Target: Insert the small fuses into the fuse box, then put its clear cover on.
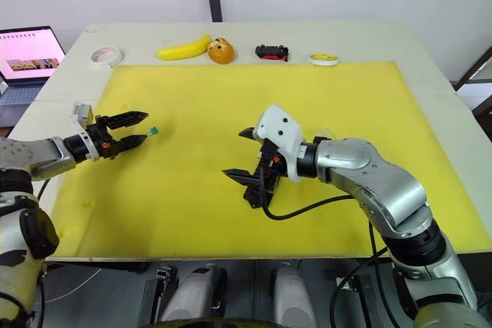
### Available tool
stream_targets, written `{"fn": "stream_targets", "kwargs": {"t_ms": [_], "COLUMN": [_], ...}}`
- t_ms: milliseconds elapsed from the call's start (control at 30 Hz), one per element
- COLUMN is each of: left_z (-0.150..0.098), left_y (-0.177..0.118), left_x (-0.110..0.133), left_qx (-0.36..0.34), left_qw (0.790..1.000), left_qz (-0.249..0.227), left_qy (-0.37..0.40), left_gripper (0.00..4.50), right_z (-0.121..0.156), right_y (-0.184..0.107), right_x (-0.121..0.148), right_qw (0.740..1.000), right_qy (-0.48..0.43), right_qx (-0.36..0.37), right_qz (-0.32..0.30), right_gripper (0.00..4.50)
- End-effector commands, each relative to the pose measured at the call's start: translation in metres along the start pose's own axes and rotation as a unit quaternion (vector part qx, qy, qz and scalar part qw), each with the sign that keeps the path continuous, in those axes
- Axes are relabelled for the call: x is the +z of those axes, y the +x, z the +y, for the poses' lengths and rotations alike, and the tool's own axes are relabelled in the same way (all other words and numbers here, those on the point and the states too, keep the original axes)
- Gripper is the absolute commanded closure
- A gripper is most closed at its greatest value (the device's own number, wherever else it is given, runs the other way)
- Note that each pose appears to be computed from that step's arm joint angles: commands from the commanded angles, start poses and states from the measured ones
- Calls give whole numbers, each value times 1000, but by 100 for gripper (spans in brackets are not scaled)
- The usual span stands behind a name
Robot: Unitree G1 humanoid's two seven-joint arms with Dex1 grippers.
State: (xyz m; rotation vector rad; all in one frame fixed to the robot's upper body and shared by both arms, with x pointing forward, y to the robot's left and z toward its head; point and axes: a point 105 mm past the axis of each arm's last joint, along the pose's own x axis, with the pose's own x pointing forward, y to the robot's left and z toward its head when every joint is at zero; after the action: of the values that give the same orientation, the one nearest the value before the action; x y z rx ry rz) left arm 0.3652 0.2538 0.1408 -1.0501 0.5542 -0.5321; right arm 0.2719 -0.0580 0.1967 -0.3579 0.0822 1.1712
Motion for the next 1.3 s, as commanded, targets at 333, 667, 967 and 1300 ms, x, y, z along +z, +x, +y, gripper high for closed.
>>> {"fn": "stream_targets", "kwargs": {"t_ms": [333, 667, 967, 1300], "left_z": [13, 12, 11, 10], "left_y": [16, 29, 38, 47], "left_x": [-10, -14, -20, -28], "left_qx": [26, 25, 6, -3], "left_qw": [999, 999, 999, 999], "left_qz": [33, 37, 35, 42], "left_qy": [25, 16, 3, -4], "left_gripper": [0, 0, 0, 0], "right_z": [1, -2, -5, -9], "right_y": [-4, -4, -5, -8], "right_x": [8, 7, 7, 6], "right_qw": [1000, 999, 999, 999], "right_qy": [-22, -25, -25, -25], "right_qx": [-14, -23, -31, -38], "right_qz": [-9, -6, -3, 2], "right_gripper": [1, 1, 1, 1]}}
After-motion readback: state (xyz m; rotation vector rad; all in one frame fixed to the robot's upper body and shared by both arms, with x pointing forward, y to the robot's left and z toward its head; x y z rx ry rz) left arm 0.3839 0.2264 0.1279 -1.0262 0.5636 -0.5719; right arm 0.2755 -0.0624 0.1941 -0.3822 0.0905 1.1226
